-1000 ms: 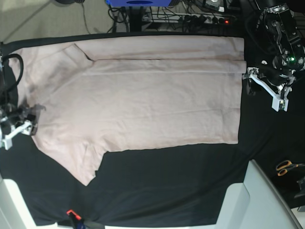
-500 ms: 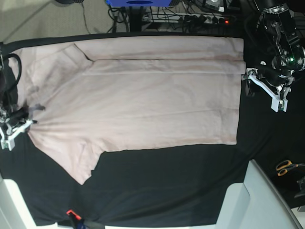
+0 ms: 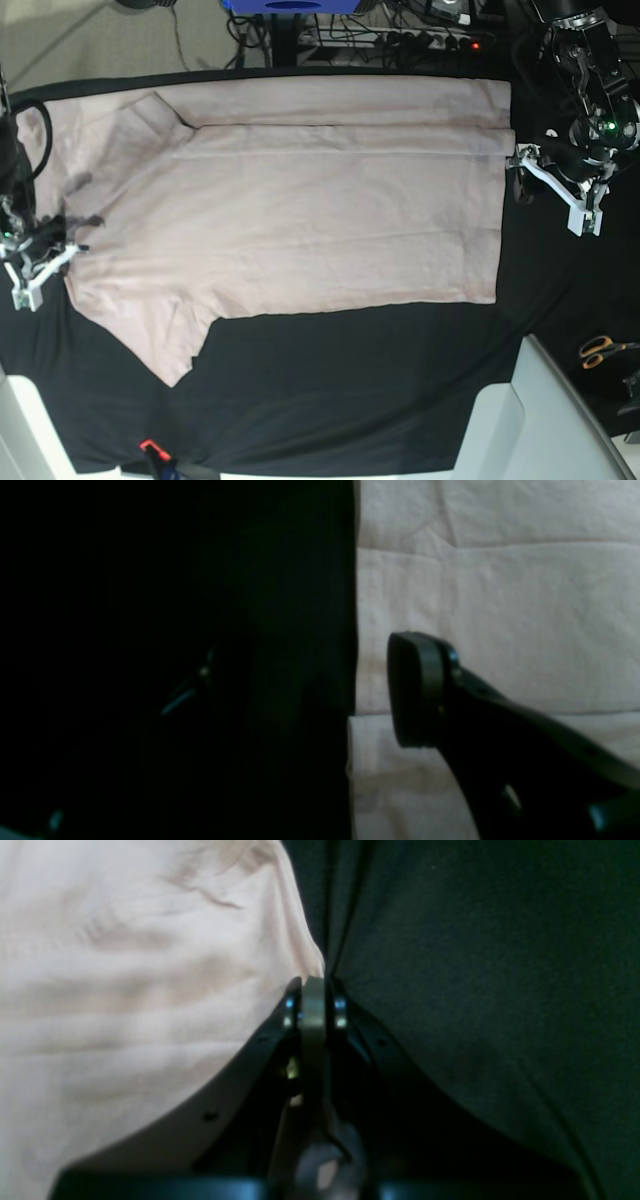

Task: Fold the T-shirt properly
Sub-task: 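Move the right gripper to the sleeve and the left gripper to the shirt's side edge, then pinch the shirt's side edge with both grippers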

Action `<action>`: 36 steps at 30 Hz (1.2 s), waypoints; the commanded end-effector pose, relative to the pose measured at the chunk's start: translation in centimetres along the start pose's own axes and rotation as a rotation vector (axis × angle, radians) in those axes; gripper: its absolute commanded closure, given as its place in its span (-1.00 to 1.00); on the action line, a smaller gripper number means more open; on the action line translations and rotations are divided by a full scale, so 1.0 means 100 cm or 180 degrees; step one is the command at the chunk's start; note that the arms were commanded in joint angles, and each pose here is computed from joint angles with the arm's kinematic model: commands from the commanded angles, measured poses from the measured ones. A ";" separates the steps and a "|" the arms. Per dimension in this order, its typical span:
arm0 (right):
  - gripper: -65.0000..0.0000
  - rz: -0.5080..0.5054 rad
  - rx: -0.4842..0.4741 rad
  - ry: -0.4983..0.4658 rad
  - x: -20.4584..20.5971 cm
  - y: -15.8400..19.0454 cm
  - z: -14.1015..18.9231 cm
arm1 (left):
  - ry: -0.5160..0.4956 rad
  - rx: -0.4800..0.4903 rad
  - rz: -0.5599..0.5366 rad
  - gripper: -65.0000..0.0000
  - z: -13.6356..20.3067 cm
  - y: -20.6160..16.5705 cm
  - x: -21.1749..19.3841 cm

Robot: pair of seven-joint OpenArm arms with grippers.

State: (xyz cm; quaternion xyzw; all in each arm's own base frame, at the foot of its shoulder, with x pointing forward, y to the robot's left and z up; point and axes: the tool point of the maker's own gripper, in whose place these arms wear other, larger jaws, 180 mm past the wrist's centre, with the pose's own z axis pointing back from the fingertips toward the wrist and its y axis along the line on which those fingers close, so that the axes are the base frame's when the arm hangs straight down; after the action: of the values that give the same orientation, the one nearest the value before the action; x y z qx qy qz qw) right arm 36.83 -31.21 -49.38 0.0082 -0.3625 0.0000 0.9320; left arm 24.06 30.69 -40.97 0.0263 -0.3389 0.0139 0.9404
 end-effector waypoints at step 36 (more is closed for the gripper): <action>1.00 -0.0404 0.0350 0.0108 -0.016 0.043 0.077 | 0.0027 -0.0001 0.0120 -0.26 -0.010 0.007 -0.003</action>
State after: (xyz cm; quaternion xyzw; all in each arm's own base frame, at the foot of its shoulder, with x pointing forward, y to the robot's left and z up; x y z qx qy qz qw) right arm 28.89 -26.18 -46.45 0.0871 -0.3162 -0.0450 0.9436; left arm 23.60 30.75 -43.00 0.0116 -0.3164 0.0336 0.9479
